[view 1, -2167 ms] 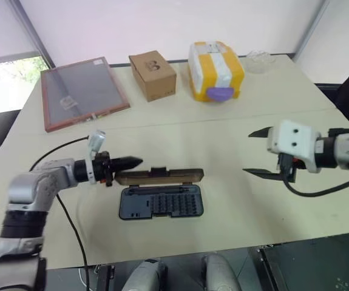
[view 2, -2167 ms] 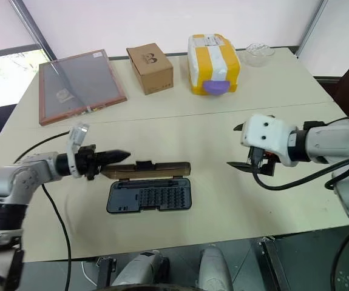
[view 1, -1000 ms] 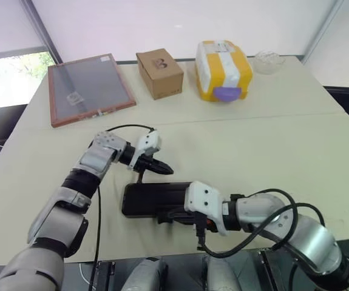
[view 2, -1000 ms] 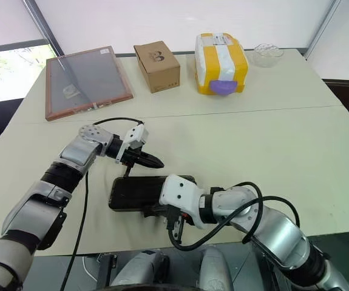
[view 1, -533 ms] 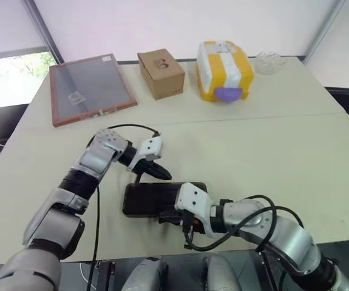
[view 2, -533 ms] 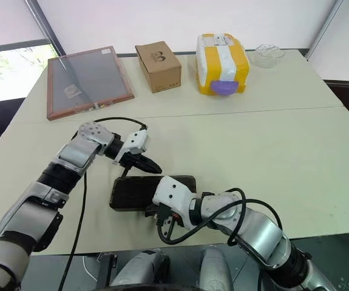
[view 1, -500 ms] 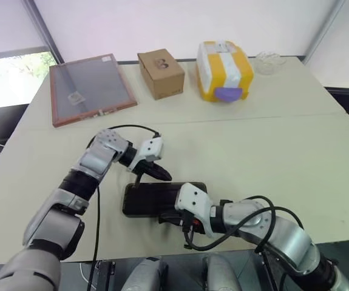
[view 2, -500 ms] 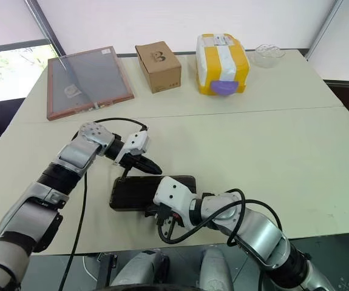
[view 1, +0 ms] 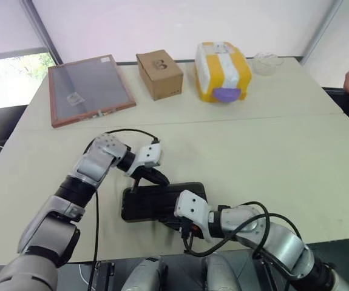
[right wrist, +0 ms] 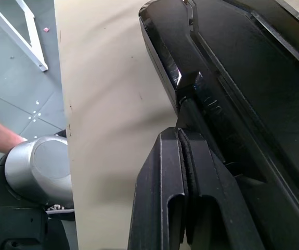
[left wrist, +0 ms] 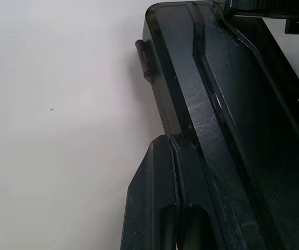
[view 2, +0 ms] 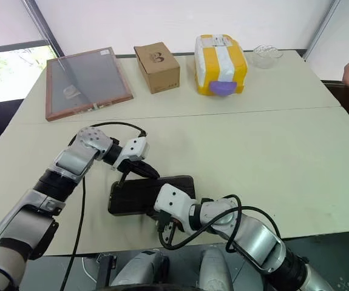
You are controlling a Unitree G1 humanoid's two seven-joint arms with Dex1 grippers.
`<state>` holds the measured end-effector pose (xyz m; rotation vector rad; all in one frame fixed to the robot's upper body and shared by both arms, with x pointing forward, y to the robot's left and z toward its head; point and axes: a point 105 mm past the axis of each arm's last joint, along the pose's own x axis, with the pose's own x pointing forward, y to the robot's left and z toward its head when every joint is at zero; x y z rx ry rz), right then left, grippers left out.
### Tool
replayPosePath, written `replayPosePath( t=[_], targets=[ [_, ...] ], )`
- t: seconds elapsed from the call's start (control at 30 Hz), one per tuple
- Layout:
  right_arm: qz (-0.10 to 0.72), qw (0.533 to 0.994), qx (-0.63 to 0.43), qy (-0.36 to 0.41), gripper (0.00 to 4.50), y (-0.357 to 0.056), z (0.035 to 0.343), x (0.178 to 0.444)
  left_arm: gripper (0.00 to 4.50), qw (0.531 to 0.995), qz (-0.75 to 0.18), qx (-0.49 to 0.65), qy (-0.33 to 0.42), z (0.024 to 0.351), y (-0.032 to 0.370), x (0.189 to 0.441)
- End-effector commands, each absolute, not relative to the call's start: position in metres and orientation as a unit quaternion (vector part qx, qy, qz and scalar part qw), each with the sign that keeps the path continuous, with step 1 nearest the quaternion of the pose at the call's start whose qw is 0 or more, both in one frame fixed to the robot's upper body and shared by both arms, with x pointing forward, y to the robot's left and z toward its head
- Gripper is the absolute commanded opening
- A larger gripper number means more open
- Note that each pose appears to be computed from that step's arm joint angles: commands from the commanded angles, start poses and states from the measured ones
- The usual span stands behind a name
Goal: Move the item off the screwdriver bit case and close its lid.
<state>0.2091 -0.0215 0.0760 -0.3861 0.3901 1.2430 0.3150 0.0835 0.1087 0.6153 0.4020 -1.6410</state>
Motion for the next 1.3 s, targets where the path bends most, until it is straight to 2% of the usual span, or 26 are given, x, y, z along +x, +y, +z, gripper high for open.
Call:
replayPosePath(
  t=[0.03, 0.17, 0.5, 0.73, 0.97, 1.3],
  targets=[
    [0.507, 0.815, -0.227, 0.167, 0.06, -0.038, 0.078, 0.239, 0.00, 0.578, -0.747, 0.264, 0.199, 0.091, 0.079, 0.295],
    [0.466, 0.827, -0.277, 0.148, 0.06, -0.048, 0.080, 0.259, 0.00, 0.549, -0.768, 0.251, 0.214, 0.080, 0.076, 0.277],
    [0.384, 0.859, -0.312, 0.131, 0.06, -0.062, 0.086, 0.291, 0.00, 0.541, -0.776, 0.233, 0.225, 0.068, 0.067, 0.263],
    [0.294, 0.885, -0.345, 0.106, 0.06, -0.074, 0.102, 0.316, 0.00, 0.531, -0.781, 0.224, 0.241, 0.058, 0.068, 0.253],
    [0.270, 0.886, -0.364, 0.095, 0.06, -0.074, 0.107, 0.320, 0.00, 0.531, -0.779, 0.223, 0.247, 0.052, 0.067, 0.252],
    [0.209, 0.886, -0.409, 0.067, 0.06, -0.086, 0.118, 0.342, 0.00, 0.516, -0.789, 0.219, 0.251, 0.049, 0.065, 0.243]
  ],
)
